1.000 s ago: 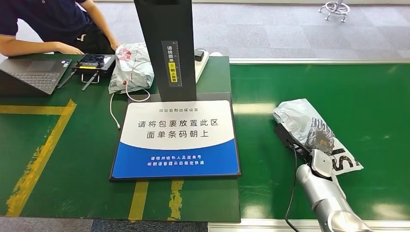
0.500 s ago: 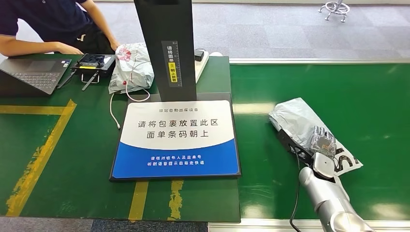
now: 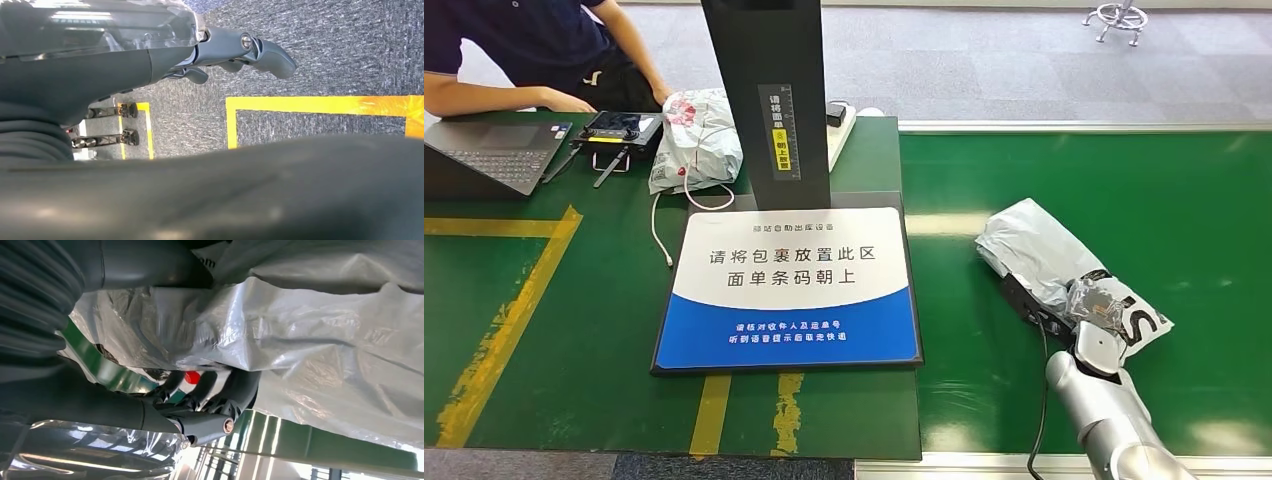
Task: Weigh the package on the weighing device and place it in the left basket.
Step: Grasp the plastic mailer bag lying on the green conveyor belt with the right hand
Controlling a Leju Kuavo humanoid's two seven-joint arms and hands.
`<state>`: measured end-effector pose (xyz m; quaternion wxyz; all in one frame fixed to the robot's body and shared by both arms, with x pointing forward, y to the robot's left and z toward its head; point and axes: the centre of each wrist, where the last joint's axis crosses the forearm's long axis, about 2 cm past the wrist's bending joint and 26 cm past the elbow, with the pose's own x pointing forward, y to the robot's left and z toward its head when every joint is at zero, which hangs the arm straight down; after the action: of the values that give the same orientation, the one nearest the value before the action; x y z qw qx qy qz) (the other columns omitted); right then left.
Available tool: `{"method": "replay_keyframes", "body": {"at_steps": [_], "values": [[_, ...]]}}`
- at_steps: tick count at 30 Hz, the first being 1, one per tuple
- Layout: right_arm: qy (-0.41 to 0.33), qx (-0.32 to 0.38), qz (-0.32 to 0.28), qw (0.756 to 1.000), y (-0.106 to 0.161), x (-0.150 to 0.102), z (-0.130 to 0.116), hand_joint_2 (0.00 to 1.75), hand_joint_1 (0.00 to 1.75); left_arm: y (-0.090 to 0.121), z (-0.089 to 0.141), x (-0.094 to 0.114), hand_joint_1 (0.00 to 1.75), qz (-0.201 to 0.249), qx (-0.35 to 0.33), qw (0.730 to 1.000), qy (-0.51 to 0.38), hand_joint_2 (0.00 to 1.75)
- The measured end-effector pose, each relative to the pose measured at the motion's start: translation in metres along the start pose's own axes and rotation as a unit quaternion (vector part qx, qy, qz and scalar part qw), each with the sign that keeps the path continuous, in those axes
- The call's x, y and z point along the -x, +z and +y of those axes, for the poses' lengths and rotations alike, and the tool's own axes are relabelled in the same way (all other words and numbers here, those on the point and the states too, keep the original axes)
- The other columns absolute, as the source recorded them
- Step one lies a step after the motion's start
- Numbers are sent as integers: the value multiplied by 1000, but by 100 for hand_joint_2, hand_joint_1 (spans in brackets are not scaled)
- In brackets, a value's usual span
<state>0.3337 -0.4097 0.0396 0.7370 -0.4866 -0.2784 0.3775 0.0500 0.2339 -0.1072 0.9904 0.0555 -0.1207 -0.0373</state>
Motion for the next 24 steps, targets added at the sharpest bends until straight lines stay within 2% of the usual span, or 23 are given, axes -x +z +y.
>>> {"method": "replay_keyframes", "body": {"at_steps": [17, 24], "values": [[-9, 31, -18, 999, 2, 5, 4, 175, 175, 0, 0, 0, 0, -4, 3, 1000, -6, 0], [-15, 85, -64, 994, 5, -11, -4, 175, 175, 0, 0, 0, 0, -4, 1, 1000, -2, 0]]}}
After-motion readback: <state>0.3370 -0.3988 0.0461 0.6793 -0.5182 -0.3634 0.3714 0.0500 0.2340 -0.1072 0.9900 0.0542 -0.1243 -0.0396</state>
